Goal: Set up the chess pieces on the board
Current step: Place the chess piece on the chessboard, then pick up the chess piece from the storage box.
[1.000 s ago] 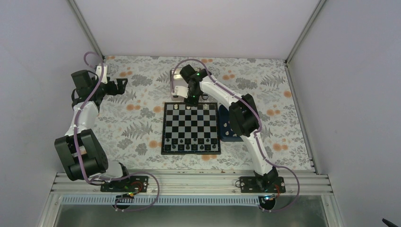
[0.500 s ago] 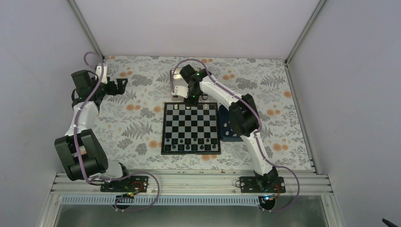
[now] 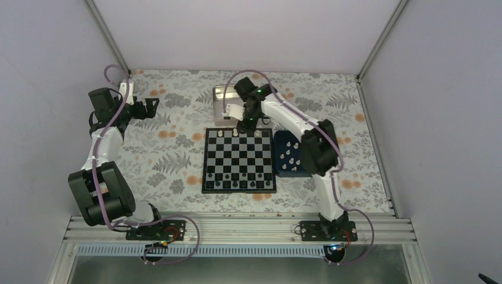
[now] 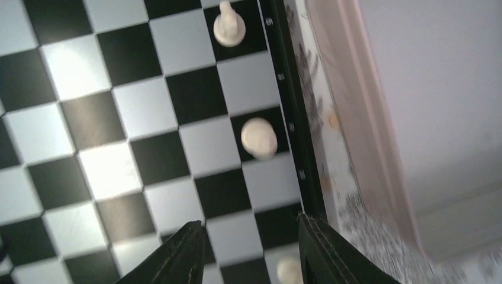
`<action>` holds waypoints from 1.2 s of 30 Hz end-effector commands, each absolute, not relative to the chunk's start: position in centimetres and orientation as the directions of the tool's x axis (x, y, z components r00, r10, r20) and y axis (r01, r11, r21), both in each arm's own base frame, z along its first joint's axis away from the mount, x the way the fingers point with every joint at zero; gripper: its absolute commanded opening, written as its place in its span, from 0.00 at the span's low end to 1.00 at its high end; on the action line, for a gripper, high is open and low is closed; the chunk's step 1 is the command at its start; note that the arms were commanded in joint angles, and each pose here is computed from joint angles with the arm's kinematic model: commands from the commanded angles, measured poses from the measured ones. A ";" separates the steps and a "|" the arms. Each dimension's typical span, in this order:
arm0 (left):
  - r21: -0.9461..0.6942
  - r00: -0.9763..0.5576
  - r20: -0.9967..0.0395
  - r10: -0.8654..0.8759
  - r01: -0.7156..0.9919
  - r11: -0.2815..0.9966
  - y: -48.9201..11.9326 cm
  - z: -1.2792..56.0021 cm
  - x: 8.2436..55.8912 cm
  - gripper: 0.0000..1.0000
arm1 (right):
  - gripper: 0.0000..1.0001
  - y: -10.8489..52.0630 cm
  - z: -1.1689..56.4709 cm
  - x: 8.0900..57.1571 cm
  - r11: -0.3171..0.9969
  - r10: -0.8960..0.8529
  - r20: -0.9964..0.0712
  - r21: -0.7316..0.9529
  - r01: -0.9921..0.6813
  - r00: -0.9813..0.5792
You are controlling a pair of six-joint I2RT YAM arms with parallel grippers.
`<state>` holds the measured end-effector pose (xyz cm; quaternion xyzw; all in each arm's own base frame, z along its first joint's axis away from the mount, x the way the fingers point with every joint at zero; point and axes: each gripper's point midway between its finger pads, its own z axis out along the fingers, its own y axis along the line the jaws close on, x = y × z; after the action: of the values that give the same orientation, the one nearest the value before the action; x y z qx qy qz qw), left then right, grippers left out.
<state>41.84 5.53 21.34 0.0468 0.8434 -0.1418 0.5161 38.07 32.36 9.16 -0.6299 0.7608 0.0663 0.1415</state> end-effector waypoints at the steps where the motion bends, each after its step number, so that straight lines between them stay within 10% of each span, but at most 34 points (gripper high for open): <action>1: -0.189 -0.460 -0.886 -0.059 0.242 0.952 5.6 21.2 41.6 1.00 | 0.44 28.2 15.2 37.9 0.284 -0.902 -0.375 -0.142 -0.948 -0.214; 13: -0.199 -0.459 -0.886 -0.064 0.252 0.947 5.4 21.2 41.5 1.00 | 0.45 12.1 15.3 36.5 0.564 -0.779 -0.406 -0.120 -0.817 -0.478; 36: -0.196 -0.457 -0.887 -0.062 0.250 0.948 5.6 21.4 41.5 1.00 | 0.43 6.8 6.6 35.2 0.657 -0.725 -0.321 -0.058 -0.752 -0.609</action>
<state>41.70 5.53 21.43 0.0485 0.8412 -0.1498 0.5172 34.59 8.48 7.42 -0.4244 0.8896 0.0522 0.1605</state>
